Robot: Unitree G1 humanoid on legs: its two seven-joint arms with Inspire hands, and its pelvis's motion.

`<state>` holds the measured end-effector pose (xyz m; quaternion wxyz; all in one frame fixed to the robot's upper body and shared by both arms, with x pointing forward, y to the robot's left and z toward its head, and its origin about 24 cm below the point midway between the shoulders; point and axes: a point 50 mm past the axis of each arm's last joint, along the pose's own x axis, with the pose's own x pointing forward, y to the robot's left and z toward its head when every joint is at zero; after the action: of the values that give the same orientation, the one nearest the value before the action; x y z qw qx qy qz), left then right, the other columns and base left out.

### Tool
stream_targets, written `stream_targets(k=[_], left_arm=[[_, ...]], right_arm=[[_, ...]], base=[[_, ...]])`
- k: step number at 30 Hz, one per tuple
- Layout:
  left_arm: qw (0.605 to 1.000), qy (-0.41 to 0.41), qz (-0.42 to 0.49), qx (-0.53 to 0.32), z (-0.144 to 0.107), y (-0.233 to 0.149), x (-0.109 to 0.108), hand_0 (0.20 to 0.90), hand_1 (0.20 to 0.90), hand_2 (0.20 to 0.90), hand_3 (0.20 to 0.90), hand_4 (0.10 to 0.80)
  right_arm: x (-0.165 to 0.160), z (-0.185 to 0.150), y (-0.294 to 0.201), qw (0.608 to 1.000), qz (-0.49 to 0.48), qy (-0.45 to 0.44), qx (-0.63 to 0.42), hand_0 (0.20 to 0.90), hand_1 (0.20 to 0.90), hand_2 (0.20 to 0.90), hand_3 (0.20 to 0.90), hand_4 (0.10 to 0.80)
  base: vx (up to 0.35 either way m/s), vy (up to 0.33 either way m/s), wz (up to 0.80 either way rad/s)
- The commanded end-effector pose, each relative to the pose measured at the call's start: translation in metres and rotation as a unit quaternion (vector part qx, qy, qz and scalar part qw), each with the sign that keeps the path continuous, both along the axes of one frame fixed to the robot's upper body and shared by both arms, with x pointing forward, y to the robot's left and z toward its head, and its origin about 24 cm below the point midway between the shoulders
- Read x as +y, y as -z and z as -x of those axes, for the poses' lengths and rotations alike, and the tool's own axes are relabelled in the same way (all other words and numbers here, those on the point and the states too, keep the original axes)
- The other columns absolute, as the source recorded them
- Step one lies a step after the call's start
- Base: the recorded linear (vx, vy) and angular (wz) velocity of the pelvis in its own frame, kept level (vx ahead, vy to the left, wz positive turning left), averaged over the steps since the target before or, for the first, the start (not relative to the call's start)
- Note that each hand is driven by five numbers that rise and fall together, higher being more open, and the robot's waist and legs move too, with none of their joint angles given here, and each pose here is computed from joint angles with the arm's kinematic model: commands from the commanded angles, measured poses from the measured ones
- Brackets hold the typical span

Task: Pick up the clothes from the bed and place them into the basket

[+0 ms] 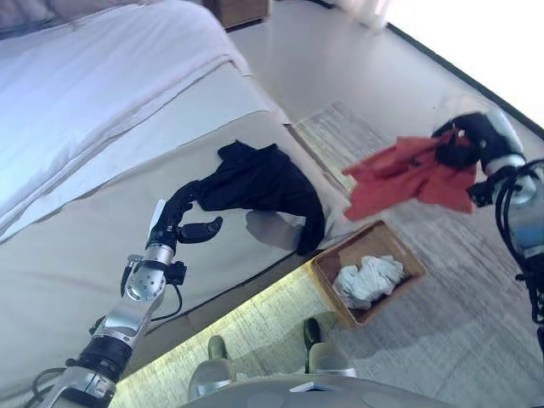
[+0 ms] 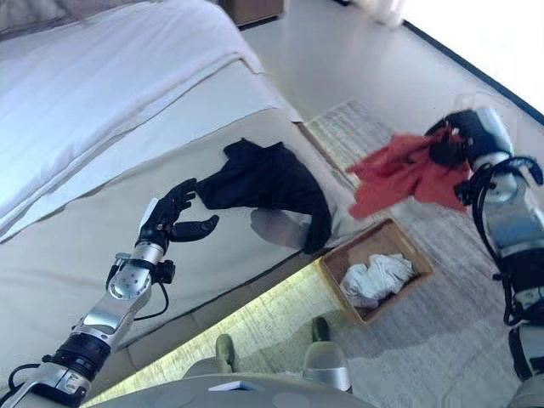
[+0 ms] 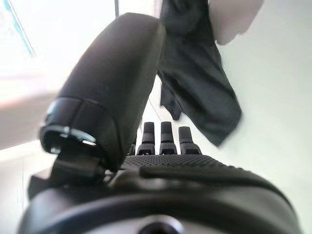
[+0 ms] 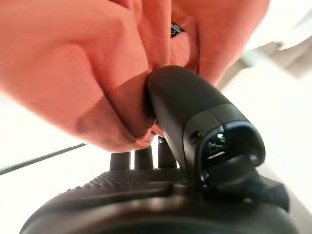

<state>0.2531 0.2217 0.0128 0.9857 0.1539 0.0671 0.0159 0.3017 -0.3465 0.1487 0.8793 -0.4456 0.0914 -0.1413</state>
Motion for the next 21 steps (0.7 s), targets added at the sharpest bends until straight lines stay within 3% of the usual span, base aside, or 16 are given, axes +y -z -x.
stream_targets(k=[1,10,21], left_arm=[[0.999,0.016,-0.024,-0.045,-0.010,-0.013,-0.003,0.900,0.900,0.900,0.900,0.800],[0.997,0.047,-0.024,-0.047,-0.016,-0.016,-0.018,0.900,0.900,0.900,0.900,0.800],[0.996,0.069,-0.010,-0.053,-0.019,-0.016,-0.034,0.900,0.900,0.900,0.900,0.800]], right_arm=[[0.007,-0.001,-0.043,0.994,0.050,-0.016,-0.094,0.300,0.300,0.300,0.200,0.100],[0.000,0.012,0.019,1.000,-0.002,0.004,-0.021,0.300,0.300,0.300,0.200,0.100],[-0.010,0.006,0.034,1.000,-0.003,0.028,0.015,0.300,0.300,0.300,0.200,0.100]], base=[[-0.013,-0.048,-0.32],[-0.013,-0.053,-0.17],[-0.015,-0.027,-0.04]])
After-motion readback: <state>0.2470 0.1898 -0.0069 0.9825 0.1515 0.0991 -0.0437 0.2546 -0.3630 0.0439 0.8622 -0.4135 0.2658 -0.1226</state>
